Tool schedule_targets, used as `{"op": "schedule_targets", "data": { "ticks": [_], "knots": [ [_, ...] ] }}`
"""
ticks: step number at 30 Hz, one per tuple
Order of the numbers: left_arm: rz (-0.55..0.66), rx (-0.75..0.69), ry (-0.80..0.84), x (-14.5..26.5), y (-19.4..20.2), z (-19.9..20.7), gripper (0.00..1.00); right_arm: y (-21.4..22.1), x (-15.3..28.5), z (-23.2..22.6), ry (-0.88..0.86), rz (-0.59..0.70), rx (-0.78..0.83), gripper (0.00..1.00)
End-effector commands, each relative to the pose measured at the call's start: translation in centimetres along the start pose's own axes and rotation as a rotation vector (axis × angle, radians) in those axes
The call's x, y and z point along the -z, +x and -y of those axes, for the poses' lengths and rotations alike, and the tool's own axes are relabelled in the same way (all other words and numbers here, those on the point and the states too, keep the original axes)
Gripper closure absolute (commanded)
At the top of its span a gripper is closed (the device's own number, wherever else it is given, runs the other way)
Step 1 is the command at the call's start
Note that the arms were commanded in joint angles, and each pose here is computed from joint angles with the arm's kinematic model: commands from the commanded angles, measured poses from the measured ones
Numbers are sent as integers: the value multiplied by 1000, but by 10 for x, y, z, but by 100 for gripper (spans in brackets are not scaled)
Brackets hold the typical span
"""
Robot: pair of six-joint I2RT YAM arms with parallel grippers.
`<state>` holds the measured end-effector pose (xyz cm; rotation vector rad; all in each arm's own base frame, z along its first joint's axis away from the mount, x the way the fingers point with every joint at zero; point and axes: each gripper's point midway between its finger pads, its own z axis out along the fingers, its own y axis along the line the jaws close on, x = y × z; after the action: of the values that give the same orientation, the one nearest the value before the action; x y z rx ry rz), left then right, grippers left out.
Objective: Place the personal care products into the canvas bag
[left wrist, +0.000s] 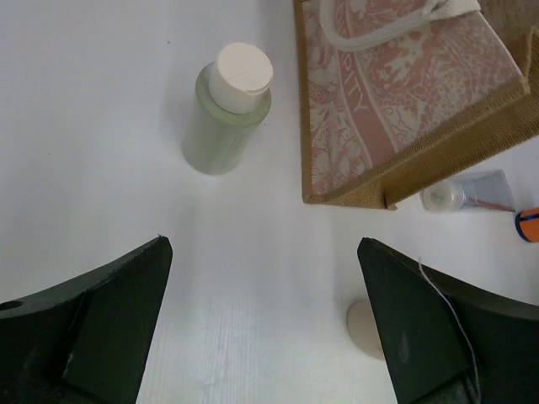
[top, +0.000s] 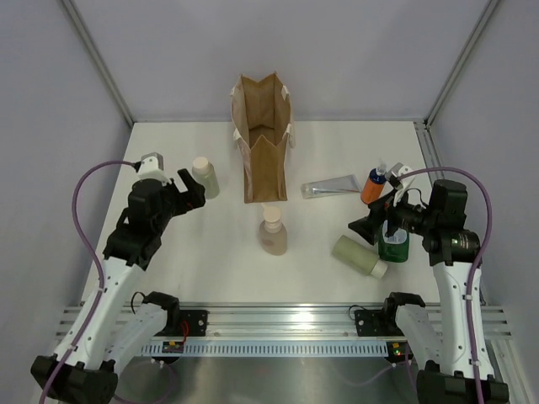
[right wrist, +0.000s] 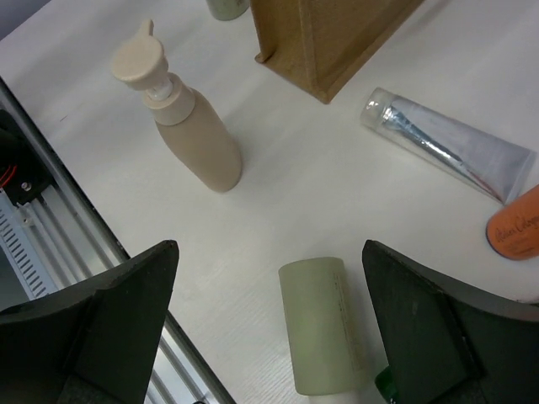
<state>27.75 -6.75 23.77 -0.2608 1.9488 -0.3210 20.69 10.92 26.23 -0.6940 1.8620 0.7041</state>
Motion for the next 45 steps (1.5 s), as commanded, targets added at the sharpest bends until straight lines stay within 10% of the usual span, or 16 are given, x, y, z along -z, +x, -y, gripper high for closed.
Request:
{"op": "schedule_targets", "data": {
  "ticks": [1,19,45],
  "knots": [
    [-49,87,-78,-5,0,-5,3,0,-5,-5,-60,49,66,0],
    [-154,-272,-177,-148,20,-20,2,-3,5,-18,-47,108,154,0],
    [-207,-236,-159,-220,24,-25,9,2,0,-15,-81,91,107,1]
  ]
}}
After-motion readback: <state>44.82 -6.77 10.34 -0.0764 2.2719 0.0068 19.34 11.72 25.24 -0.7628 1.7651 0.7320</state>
